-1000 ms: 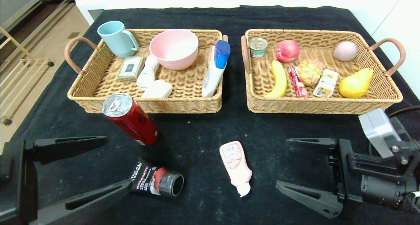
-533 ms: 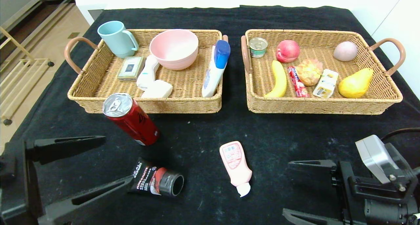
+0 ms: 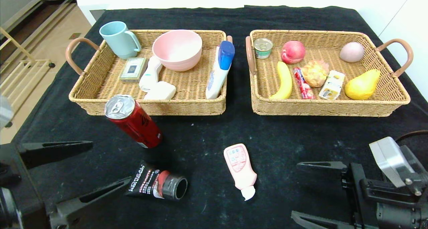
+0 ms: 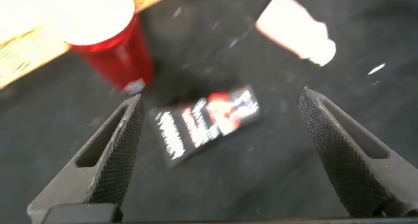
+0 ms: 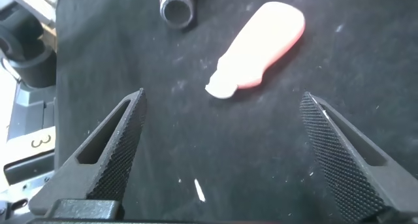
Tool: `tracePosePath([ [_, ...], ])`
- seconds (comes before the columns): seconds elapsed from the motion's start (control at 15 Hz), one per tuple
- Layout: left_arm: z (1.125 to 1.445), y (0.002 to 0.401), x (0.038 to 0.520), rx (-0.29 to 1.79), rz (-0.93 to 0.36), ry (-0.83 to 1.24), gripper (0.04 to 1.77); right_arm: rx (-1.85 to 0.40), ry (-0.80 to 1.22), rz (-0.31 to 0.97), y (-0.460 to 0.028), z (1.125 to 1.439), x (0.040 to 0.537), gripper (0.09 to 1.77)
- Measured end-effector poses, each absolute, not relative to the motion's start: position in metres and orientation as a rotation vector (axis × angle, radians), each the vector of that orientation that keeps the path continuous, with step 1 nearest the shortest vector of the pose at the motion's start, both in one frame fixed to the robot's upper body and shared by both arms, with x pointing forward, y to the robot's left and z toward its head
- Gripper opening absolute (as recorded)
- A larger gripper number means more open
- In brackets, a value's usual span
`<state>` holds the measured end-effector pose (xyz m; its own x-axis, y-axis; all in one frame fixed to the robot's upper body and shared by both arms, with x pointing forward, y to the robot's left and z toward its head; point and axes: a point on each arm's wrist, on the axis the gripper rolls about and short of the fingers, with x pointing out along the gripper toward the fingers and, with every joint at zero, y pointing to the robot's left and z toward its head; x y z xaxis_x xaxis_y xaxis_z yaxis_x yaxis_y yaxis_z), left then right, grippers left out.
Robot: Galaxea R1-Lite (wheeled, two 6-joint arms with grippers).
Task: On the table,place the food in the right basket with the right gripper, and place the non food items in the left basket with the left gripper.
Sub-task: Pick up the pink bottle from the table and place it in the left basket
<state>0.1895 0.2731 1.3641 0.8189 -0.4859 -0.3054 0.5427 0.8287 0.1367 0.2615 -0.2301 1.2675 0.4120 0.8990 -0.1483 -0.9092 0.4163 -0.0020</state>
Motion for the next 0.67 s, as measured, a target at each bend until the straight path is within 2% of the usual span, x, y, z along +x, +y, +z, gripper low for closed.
tracePosePath([
  [0.2,1.372,0.273,0.191,0.222,-0.478,0.29,1.72,-0.082,0.101,1.123,-0.235,1.273,0.259,1.71],
  [0.67,1.349,0.269,0.191,0.356,-0.494,0.491,1.72,-0.085,0.051,1.116,-0.239,1.282,0.252,1.71],
])
